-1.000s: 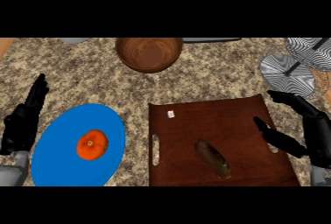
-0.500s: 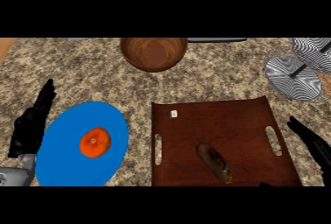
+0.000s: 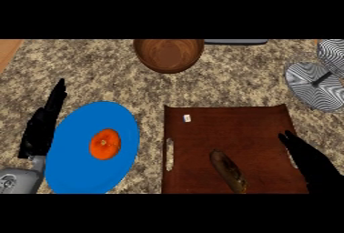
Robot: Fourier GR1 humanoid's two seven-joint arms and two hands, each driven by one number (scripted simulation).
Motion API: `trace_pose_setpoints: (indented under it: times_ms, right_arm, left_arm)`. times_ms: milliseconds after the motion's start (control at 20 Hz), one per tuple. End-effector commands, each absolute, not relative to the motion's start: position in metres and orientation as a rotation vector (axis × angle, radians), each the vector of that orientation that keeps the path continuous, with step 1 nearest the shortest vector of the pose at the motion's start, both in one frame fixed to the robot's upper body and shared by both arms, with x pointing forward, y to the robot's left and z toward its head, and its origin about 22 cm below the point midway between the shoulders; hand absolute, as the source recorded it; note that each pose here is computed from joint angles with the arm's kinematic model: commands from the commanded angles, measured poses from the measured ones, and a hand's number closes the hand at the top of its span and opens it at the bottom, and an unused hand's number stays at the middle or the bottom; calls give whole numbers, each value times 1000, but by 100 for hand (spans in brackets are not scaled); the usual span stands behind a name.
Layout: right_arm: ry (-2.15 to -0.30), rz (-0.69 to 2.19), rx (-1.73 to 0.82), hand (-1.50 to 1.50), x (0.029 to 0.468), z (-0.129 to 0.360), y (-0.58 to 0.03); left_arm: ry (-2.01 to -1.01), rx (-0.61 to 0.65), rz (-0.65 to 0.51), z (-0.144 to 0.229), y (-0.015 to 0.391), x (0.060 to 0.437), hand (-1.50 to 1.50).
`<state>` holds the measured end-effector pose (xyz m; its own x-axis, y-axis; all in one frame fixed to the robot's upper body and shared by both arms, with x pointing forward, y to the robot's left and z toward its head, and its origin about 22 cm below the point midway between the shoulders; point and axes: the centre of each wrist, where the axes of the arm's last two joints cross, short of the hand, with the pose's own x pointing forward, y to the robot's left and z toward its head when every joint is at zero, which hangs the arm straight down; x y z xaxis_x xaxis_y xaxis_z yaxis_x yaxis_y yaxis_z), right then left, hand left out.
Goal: Pick the sweet potato from the tray and place it in the tiered basket
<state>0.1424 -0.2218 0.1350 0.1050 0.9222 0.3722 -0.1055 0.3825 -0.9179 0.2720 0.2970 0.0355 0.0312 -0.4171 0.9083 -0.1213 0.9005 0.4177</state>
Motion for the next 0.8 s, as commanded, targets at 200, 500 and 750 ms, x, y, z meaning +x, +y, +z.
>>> trace_pose_setpoints:
  times_ms: [200, 500, 750]
  right_arm:
    - [-1051, 923, -999, -150, 150, 150, -149]
    - [-912, 974, -1018, -150, 175, 126, -124]
    - [-858, 991, -1040, -150, 166, 119, -111]
  left_arm:
    - [-1529, 432, -250, 31, 312, 287, 0]
    - [-1547, 429, -231, 24, 286, 281, 0]
    - [-1538, 419, -224, 38, 300, 279, 0]
